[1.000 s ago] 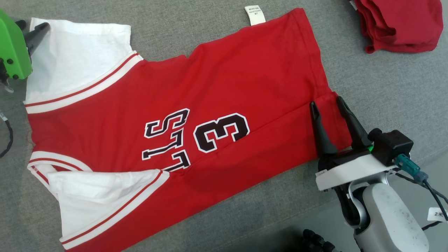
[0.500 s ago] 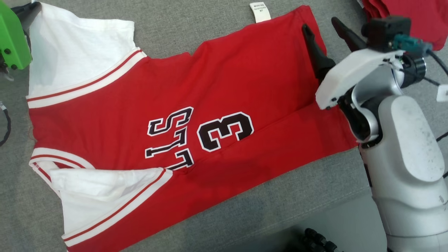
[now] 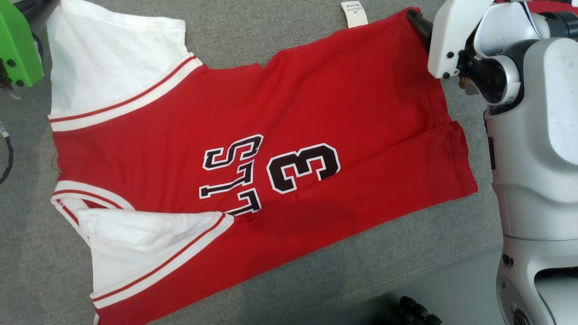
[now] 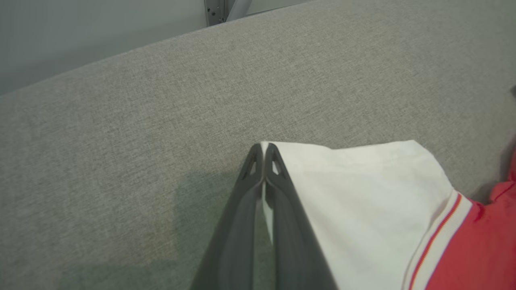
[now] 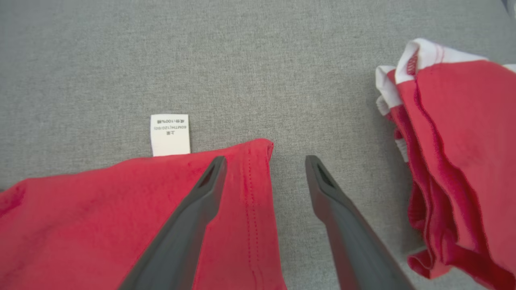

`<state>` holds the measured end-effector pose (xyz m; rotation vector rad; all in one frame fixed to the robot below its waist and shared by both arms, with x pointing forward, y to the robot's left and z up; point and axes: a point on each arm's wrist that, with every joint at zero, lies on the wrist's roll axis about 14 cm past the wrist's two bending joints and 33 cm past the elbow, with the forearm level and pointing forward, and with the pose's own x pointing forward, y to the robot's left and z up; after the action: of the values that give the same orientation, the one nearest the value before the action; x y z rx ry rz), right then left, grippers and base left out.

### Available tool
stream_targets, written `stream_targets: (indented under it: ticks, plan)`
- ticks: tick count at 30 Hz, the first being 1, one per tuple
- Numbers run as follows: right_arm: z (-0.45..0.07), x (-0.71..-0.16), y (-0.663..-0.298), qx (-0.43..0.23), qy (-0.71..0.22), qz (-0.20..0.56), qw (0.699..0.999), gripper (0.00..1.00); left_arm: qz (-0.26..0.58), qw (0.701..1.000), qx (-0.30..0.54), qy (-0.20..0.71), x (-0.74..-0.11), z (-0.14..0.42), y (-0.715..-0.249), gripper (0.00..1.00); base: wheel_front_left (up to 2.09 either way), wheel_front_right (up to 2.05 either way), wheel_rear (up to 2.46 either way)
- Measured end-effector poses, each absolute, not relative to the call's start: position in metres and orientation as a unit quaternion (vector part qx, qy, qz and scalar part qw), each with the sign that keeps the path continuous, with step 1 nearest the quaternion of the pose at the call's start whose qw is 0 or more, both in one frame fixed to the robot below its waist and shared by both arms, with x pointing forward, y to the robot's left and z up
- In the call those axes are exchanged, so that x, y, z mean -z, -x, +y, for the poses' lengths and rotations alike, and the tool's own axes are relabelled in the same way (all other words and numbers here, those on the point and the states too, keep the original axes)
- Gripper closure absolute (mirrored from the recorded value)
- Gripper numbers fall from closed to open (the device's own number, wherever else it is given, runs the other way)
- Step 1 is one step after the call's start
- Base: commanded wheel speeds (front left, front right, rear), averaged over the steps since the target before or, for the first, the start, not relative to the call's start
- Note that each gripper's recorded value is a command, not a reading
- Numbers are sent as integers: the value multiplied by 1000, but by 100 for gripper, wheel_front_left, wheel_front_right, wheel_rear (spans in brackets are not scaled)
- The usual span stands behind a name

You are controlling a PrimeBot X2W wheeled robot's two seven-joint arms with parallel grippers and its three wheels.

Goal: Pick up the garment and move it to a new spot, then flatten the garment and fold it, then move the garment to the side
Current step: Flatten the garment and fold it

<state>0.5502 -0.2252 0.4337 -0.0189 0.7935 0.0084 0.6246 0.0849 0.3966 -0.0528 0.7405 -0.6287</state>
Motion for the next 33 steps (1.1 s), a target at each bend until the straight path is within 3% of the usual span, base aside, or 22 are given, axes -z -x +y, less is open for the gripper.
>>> stream_targets:
  ticks: [8,10,11,13,19,27,33]
  plan:
    - [-227,-420,-559,1,-8,429,903,2,359,883,302,21,-393,89,-624,100,0,0,0]
    - [-226,-413,-560,1,-16,438,899,26,360,883,301,20,-392,90,-623,100,0,0,0]
    - [-225,-410,-560,0,-18,441,897,55,361,882,301,20,-391,90,-622,100,0,0,0]
    - [-223,-406,-562,-2,-26,444,896,100,361,883,300,19,-391,92,-622,100,0,0,0]
    - [-212,-418,-586,-17,-29,392,919,100,341,891,298,18,-398,96,-627,100,0,0,0]
    - [-208,-448,-617,-14,-30,286,958,100,250,925,285,27,-438,106,-646,100,0,0,0]
    - [-203,-454,-624,-16,-47,255,966,100,209,932,293,41,-460,105,-643,100,0,0,0]
